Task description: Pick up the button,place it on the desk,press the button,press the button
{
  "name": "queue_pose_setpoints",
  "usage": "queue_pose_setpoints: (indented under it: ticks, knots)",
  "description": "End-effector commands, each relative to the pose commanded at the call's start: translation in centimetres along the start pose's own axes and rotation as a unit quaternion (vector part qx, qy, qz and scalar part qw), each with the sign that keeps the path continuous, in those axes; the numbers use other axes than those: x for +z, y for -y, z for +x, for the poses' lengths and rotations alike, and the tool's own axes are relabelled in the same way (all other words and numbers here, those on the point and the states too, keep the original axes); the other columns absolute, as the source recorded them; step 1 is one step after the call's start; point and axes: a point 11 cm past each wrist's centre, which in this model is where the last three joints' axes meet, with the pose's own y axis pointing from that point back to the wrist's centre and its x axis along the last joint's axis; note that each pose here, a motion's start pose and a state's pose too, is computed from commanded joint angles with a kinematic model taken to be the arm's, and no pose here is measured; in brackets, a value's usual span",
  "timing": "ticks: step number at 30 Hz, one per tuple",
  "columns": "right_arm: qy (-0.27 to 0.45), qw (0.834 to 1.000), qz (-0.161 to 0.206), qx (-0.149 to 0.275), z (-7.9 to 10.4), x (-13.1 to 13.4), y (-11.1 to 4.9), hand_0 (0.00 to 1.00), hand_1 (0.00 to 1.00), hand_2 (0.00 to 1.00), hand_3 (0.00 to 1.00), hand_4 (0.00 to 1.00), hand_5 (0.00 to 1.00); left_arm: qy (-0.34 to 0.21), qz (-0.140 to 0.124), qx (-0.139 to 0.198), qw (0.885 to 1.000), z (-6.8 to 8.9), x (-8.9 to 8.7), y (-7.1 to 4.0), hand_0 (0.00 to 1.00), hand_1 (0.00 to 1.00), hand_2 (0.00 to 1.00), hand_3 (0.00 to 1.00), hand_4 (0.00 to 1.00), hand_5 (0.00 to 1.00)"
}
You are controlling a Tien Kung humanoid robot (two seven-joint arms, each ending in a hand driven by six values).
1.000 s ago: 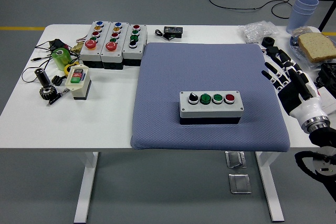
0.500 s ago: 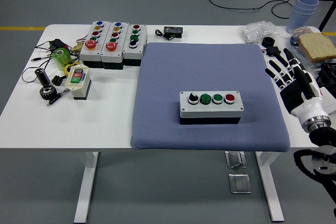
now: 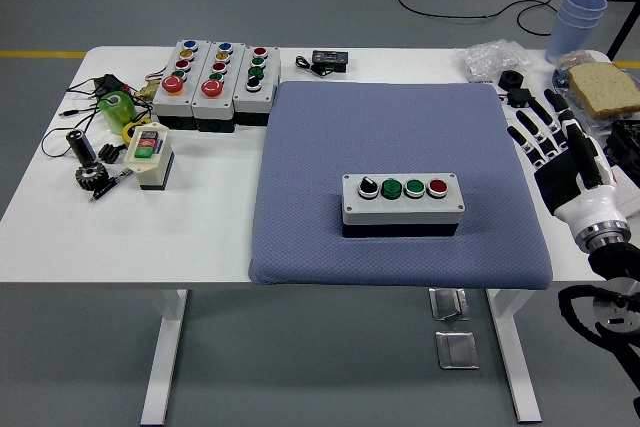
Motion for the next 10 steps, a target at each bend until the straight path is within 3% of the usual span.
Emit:
queue_pose_setpoints:
  ticks: [10]
  knots:
    - [-0.004,1.000,0.006,0.008,0.44,-0.24,-0.09,0.804,0.736,0.774,0.756,0.731,0.447,0.004,0.002,-0.003,1.000,-0.26,-0.20,0.01,0.651,0.639,0.653,0.558,0.330,0.853]
